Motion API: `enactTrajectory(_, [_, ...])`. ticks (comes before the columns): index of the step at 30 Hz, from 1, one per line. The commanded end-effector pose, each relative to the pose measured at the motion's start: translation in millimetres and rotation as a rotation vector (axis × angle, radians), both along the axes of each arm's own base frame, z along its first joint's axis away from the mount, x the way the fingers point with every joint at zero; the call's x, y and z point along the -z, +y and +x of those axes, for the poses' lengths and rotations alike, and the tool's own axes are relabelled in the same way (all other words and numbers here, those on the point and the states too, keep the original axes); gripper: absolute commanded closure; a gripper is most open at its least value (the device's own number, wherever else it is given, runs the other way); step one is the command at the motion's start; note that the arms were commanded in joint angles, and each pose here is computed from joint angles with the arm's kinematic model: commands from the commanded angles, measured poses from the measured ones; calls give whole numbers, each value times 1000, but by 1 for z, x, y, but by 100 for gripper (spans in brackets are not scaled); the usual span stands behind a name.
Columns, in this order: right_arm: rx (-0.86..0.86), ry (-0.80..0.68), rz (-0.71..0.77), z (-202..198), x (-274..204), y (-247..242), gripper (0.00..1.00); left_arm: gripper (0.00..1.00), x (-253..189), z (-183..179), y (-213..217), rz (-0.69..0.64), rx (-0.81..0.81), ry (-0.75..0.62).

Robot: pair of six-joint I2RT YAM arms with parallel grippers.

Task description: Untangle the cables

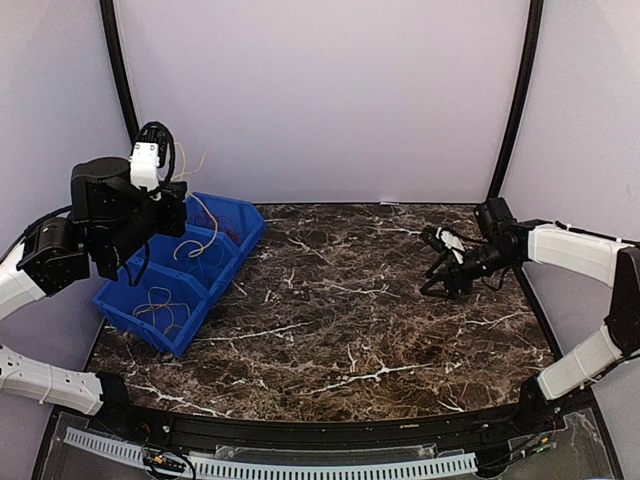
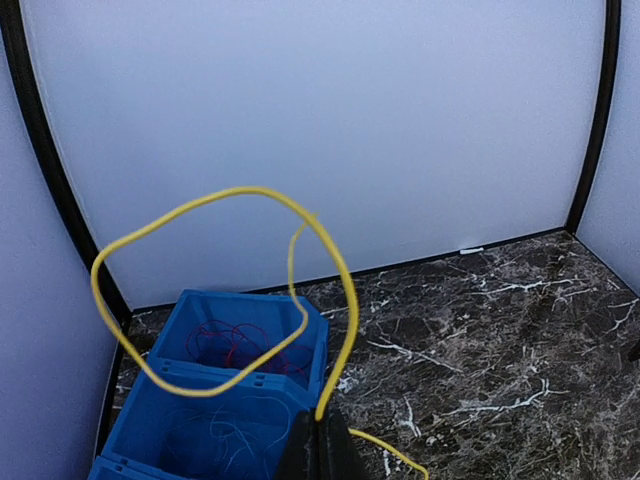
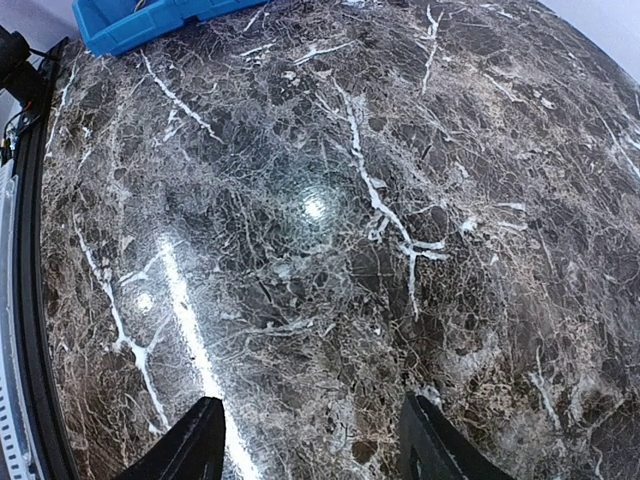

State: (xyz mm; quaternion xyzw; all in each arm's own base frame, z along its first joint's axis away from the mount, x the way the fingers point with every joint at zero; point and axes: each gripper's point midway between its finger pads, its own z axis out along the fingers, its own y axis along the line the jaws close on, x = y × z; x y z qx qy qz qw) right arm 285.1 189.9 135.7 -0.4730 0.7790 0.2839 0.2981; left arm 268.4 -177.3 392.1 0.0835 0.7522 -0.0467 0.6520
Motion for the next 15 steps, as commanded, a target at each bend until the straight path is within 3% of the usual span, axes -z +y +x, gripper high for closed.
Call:
enactTrajectory(1, [-4,-48,0,0,-1,-1,39,100,32,-13,47,42,-151,111])
enactTrajectory(15, [-8,-29,-18,-6,9,-4,38,100,144,-12,125,21,-428,387])
